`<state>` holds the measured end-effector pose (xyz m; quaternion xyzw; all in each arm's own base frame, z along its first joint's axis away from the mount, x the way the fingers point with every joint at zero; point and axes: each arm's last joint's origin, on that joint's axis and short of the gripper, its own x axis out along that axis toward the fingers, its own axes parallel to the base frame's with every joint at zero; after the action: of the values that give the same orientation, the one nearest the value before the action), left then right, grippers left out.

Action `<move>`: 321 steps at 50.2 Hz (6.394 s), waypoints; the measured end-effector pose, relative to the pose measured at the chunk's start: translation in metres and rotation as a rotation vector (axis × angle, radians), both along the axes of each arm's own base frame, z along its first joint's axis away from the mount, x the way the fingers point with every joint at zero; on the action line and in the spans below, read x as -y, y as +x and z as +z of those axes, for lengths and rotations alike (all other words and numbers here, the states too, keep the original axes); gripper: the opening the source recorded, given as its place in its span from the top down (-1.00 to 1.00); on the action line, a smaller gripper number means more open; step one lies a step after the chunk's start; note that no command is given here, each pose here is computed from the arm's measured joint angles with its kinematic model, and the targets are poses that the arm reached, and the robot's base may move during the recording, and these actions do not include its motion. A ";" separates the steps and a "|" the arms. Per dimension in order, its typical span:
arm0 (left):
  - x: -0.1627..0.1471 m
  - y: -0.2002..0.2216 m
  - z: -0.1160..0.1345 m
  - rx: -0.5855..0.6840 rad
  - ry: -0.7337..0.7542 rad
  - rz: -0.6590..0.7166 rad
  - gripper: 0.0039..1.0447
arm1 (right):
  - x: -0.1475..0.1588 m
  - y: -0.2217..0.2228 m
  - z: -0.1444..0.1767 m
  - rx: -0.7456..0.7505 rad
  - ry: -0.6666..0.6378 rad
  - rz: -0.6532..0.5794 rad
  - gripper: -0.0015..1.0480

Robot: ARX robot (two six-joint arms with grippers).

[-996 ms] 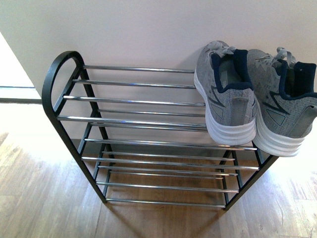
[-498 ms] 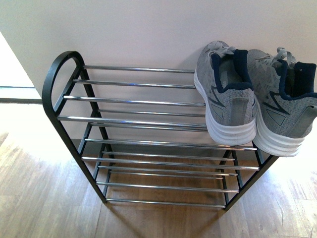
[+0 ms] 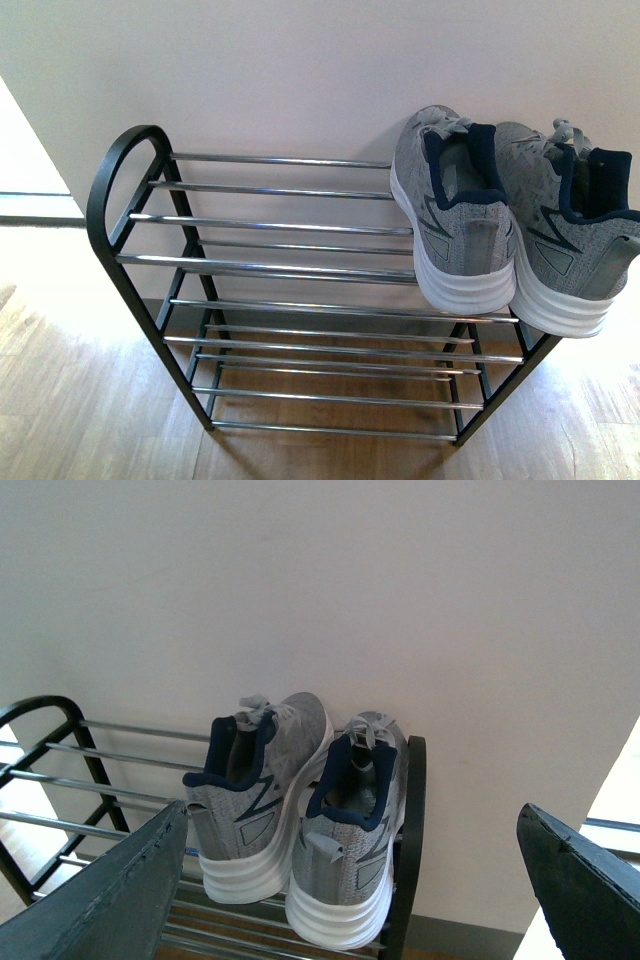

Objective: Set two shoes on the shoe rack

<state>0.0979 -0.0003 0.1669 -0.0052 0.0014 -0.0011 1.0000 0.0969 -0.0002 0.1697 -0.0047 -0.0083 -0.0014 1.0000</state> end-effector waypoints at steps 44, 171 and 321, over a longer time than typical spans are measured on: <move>0.000 0.000 0.000 0.000 0.002 0.000 -0.83 | 0.000 0.000 0.000 0.000 0.000 0.000 -0.82; 0.000 0.000 0.000 0.000 0.003 -0.001 -0.83 | 0.000 0.000 0.000 -0.002 0.002 -0.001 -0.82; 0.000 0.000 0.000 0.000 0.003 0.003 -0.83 | 0.000 0.000 0.000 -0.002 0.002 0.005 -0.82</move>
<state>0.0979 -0.0002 0.1669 -0.0039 0.0016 0.0002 1.0000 0.0967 0.0000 0.1696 -0.0035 -0.0075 0.0011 1.0000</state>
